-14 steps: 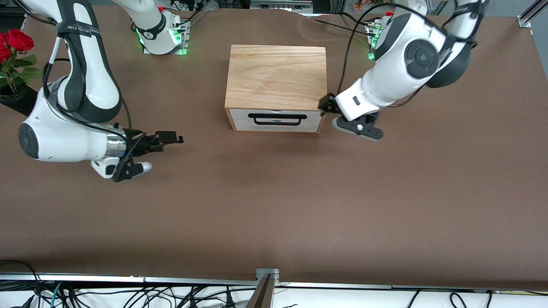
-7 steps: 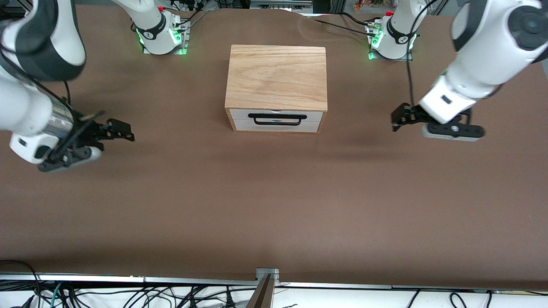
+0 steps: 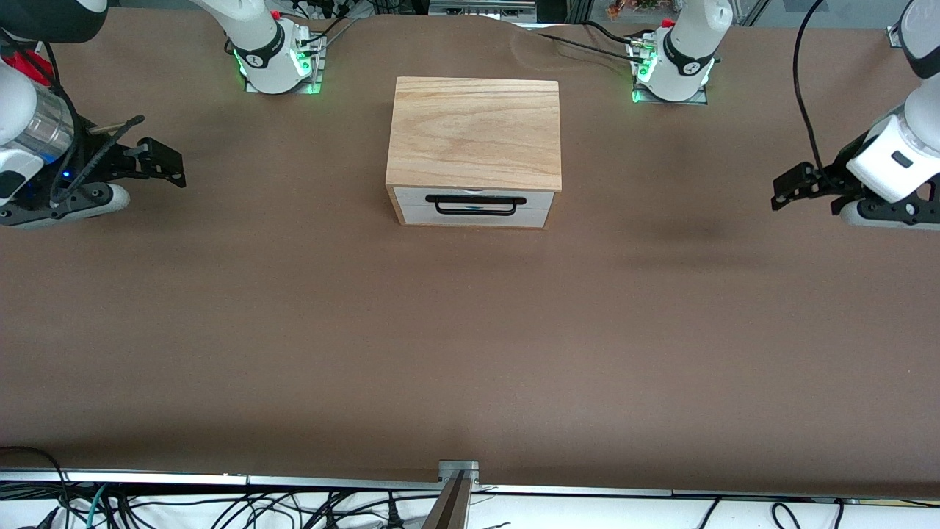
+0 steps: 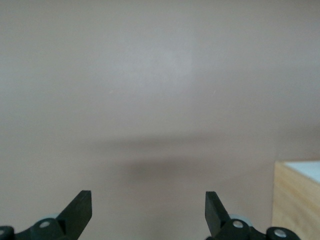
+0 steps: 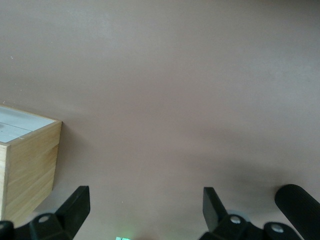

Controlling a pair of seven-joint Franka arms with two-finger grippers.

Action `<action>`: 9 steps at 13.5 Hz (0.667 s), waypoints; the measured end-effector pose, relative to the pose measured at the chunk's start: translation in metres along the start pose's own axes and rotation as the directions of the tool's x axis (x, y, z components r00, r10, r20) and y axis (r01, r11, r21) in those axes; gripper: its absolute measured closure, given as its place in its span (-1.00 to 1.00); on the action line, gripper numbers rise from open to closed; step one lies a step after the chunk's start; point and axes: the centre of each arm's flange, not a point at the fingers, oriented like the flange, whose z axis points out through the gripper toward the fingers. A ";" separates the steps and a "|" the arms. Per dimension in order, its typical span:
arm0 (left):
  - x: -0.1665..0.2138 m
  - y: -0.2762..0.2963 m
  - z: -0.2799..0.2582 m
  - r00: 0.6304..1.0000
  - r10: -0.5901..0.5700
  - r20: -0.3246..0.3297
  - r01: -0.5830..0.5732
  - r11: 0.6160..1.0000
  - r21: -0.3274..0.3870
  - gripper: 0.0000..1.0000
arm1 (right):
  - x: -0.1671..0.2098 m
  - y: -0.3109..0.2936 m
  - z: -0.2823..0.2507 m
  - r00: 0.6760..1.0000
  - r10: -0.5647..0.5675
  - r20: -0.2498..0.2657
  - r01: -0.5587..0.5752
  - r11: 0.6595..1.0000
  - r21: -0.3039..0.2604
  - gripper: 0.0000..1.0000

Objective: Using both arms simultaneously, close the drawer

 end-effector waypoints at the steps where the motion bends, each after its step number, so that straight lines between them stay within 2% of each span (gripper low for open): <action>1: -0.004 0.003 -0.009 1.000 0.006 0.003 -0.006 1.000 0.010 -1.00 | -0.001 0.000 -0.001 1.000 0.000 -0.002 0.000 1.000 -0.001 -1.00; 9: -0.006 0.006 -0.012 1.000 0.012 0.009 -0.012 1.000 0.015 -1.00 | 0.000 -0.003 -0.003 1.000 -0.006 -0.009 0.006 1.000 -0.004 -1.00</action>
